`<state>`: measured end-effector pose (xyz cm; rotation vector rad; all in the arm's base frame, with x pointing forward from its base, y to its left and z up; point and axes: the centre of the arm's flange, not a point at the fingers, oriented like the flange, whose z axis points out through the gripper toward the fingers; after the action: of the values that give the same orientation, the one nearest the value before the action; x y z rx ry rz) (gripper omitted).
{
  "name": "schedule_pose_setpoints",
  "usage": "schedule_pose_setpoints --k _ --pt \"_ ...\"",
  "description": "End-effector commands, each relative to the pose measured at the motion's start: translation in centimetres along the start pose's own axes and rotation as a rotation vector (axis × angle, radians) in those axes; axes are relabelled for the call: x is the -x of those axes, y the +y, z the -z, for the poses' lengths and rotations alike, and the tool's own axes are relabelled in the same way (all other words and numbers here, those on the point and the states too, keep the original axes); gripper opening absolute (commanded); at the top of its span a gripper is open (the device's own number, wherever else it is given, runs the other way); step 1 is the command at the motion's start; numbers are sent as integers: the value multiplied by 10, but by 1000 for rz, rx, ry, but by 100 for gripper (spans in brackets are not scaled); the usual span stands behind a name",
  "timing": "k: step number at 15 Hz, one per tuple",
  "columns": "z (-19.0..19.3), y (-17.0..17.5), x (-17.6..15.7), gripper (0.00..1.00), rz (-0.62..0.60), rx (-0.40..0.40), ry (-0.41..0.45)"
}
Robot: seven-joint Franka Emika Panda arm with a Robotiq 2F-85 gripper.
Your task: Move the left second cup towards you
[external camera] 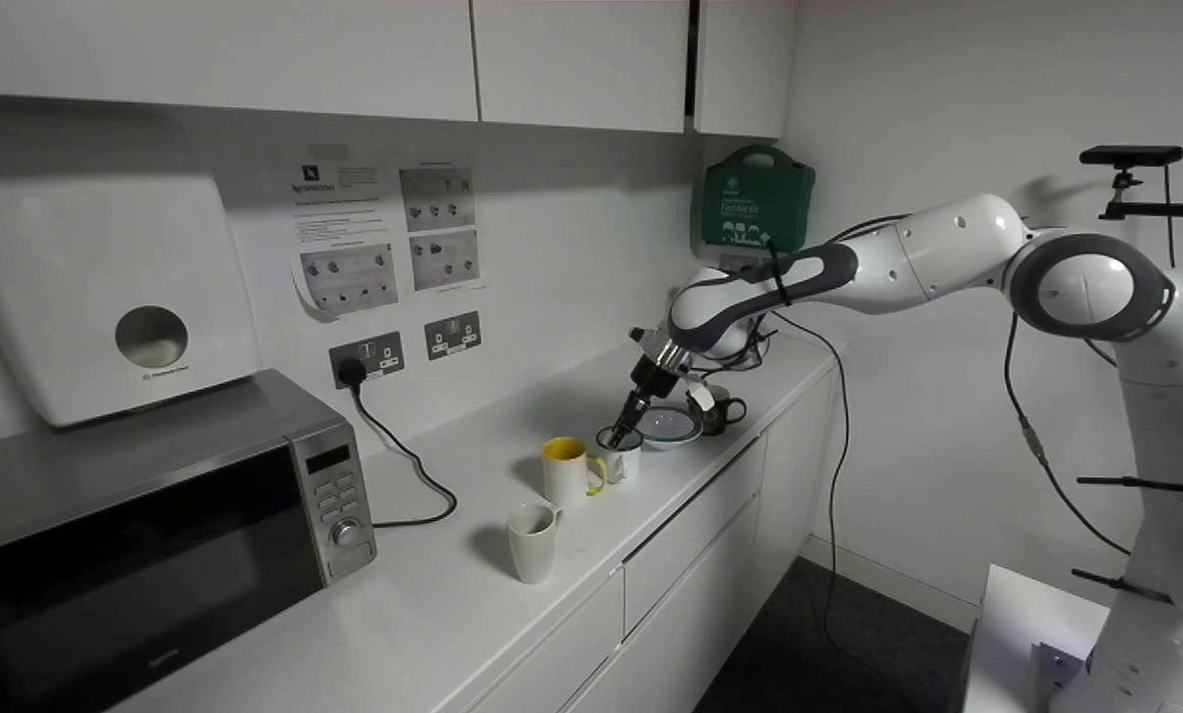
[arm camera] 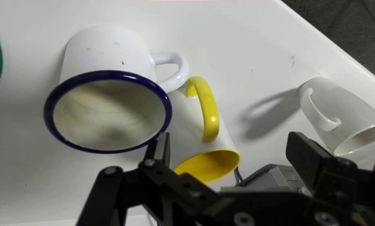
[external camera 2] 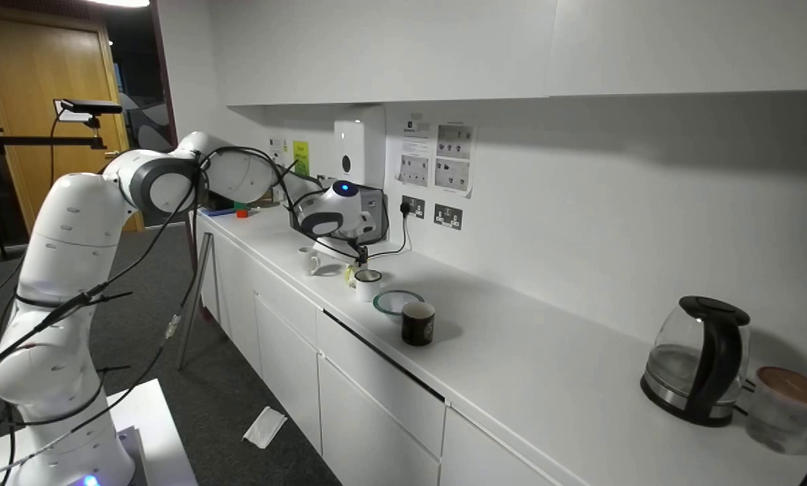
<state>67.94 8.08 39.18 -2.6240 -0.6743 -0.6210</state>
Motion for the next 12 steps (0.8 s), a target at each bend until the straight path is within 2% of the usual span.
schedule_pose_setpoints --k 1,12 --pt "-4 -3 1 100 -9 18 34" --pt "-31 -8 -3 100 11 -31 15"
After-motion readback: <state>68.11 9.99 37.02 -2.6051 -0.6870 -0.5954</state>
